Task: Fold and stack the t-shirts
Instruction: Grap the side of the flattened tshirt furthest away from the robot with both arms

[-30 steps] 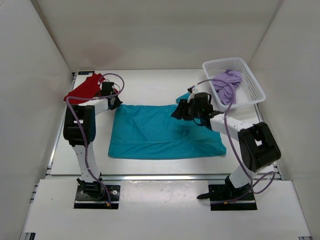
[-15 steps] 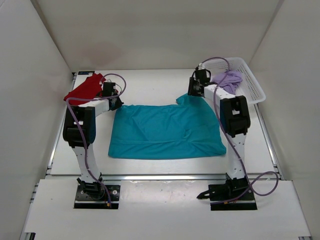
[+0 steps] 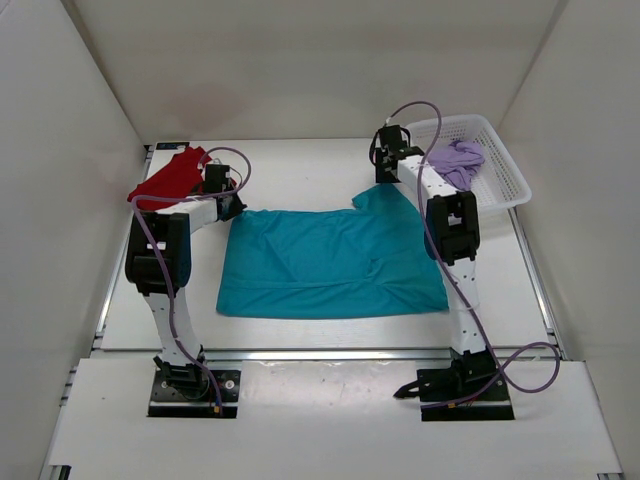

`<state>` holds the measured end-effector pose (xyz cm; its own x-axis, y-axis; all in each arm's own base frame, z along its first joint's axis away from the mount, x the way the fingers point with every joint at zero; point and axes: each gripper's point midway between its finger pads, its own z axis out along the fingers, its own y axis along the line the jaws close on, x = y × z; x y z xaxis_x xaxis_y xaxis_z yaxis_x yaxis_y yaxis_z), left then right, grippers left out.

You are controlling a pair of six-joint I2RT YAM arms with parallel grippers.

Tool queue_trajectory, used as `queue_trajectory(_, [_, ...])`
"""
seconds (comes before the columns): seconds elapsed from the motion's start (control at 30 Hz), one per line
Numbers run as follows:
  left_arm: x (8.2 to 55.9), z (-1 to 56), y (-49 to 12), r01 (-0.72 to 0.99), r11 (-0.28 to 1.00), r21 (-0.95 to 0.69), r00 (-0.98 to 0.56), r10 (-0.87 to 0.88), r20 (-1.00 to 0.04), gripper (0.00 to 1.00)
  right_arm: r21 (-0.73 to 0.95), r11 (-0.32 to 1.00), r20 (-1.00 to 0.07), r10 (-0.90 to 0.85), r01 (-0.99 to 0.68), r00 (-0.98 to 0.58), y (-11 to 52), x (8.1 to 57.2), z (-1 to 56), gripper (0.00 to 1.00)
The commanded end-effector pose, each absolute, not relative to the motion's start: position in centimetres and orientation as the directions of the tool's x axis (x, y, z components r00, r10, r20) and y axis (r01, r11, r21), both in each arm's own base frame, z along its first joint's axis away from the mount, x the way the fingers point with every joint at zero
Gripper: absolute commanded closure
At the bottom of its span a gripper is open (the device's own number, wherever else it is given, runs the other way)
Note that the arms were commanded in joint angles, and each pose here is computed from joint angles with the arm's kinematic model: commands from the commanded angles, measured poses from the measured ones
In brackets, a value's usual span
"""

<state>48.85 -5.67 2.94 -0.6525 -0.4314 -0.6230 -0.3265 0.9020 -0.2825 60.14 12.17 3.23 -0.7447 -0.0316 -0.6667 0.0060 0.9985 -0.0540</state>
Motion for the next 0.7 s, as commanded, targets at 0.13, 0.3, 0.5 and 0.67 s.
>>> queue_trajectory(0.13, [49.4,6.0,-5.8,-0.305,0.899,-0.315,-0.611,-0.438,-0.659,1.00,-0.062,0.998,-0.654,-0.053,-0.016,-0.755,12.4,60.9,3.9,0.64])
queue_trajectory(0.3, [49.4,5.9,-5.8,-0.300,0.901,-0.314,-0.620,-0.434,-0.654,1.00,-0.062,0.998,-0.653,-0.065,-0.031,-0.755,12.7,61.5,4.2,0.69])
queue_trajectory(0.5, [49.3,5.6,-5.7,-0.302,0.903,-0.306,-0.619,-0.430,-0.657,1.00,-0.051,0.998,-0.648,-0.060,-0.036,-0.759,13.2,61.8,4.4,0.94])
queue_trajectory(0.67, [49.3,5.5,-5.3,-0.314,0.894,-0.320,-0.613,-0.449,-0.651,1.00,-0.011,0.999,-0.680,-0.040,-0.045,-0.733,13.4,62.0,7.8,1.00])
